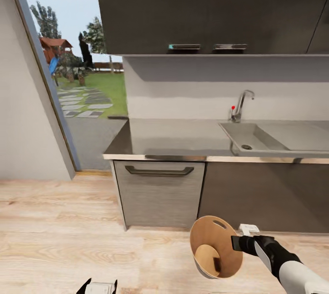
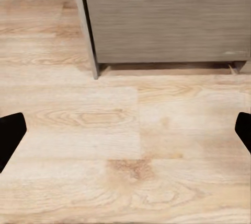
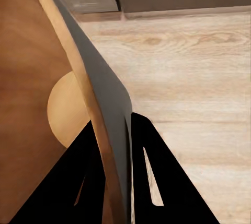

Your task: Put the three can of soda from the living room inside the tash can in the kitchen.

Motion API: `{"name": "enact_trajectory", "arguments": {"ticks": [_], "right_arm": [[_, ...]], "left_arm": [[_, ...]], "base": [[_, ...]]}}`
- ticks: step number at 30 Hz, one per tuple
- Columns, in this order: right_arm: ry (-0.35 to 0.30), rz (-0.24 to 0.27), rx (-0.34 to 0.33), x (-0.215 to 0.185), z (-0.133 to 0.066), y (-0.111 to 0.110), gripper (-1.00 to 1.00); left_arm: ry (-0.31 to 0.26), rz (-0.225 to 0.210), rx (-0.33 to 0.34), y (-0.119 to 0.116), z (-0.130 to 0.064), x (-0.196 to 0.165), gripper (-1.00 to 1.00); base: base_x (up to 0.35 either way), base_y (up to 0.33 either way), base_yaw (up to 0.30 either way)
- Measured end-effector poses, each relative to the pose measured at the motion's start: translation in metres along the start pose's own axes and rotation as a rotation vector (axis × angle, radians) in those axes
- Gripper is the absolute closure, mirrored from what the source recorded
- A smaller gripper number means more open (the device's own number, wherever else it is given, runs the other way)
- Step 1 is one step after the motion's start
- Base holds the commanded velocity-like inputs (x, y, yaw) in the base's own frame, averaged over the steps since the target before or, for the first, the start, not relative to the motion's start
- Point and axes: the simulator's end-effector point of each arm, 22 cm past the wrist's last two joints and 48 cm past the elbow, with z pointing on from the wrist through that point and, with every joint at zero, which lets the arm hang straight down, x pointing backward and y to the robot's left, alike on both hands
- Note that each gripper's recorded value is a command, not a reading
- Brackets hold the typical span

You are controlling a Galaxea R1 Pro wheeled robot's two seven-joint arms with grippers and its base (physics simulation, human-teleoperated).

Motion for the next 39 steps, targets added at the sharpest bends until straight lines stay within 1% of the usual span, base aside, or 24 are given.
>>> {"name": "enact_trajectory", "arguments": {"ticks": [39], "right_arm": [[0.007, -0.008, -0.005, 0.0032, 0.0012, 0.0039, 1.0]], "left_arm": [[0.001, 0.0, 0.001, -0.0003, 0.0, 0.0003, -1.0]], "base": [[0.0, 0.287, 0.245]]}}
